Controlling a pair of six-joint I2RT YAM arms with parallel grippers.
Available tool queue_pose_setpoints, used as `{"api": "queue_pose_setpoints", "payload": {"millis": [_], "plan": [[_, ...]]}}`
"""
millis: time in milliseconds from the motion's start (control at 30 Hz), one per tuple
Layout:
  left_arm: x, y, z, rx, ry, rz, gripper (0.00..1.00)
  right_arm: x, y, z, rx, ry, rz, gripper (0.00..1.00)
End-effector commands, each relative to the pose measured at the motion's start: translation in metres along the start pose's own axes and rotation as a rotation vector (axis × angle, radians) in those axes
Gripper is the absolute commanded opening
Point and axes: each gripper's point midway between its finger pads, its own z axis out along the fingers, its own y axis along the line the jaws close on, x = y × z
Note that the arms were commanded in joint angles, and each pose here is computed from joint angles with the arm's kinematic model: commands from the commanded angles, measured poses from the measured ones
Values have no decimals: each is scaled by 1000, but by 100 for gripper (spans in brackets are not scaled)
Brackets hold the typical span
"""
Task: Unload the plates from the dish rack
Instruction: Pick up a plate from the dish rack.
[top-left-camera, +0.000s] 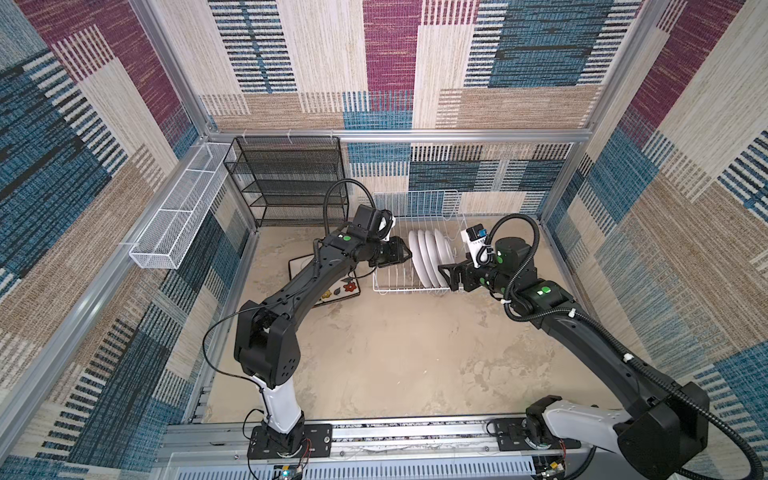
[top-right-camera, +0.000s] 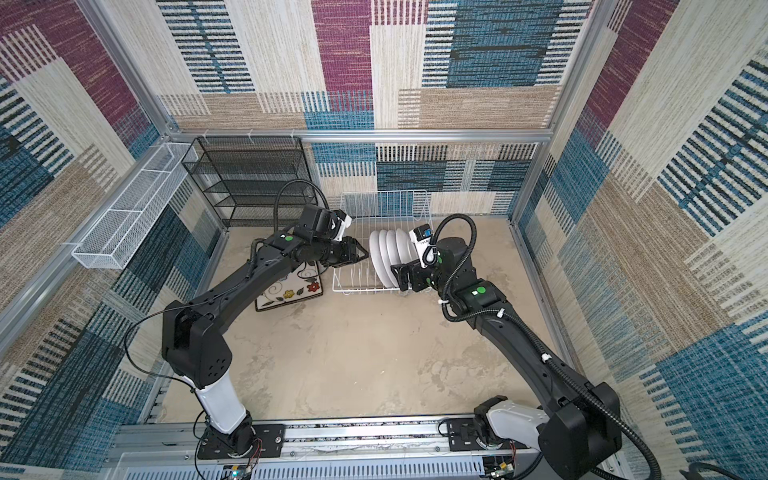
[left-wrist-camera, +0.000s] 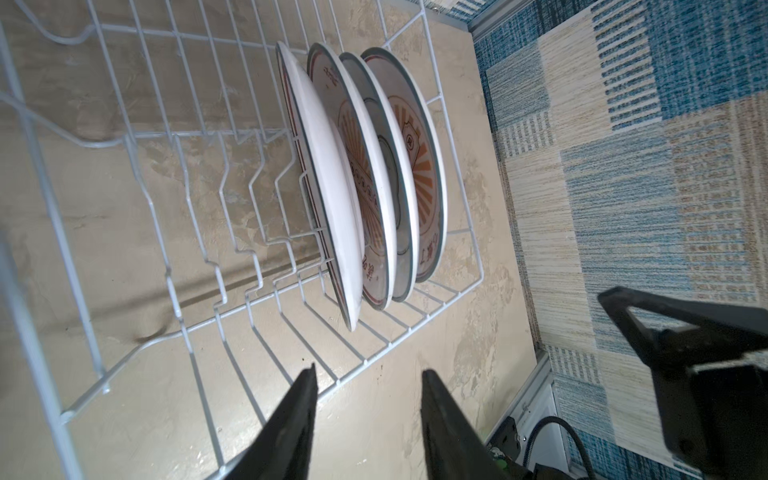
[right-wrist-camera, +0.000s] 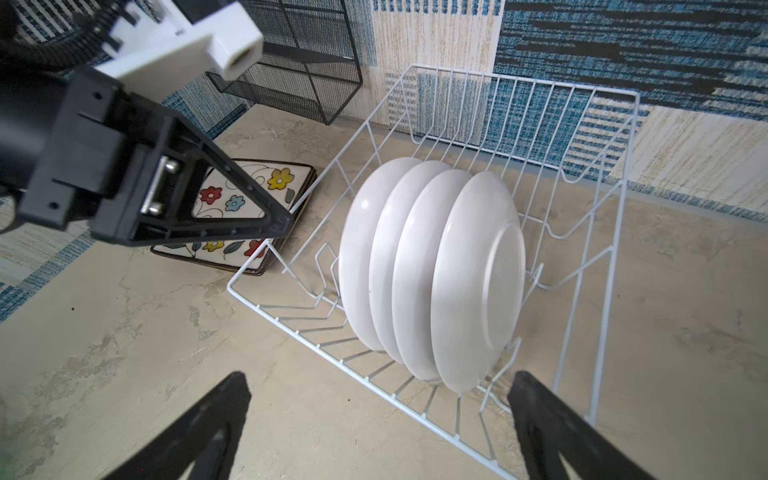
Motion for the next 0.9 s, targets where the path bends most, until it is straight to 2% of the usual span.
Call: {"api": "queue_pose_setpoints", "payload": {"millis": [0,333,500,633,867], "plan": [[-7,-2,9,3,-5,-17,42,-8,2,-4,-10,-33,11,100],[-15,9,46,-18,22,-42,34,-8,-2,-3,2,-37,12,100],[-16,12,58,-23,37,-56,33,-10,-3,-4,5,-45,9,100],[-16,19,67,-37,45,-73,27,-11,-4,-3,7,-40,9,100],[-16,21,72,-43,47,-104,25,-12,-5,-4,5,-43,11,100]]}}
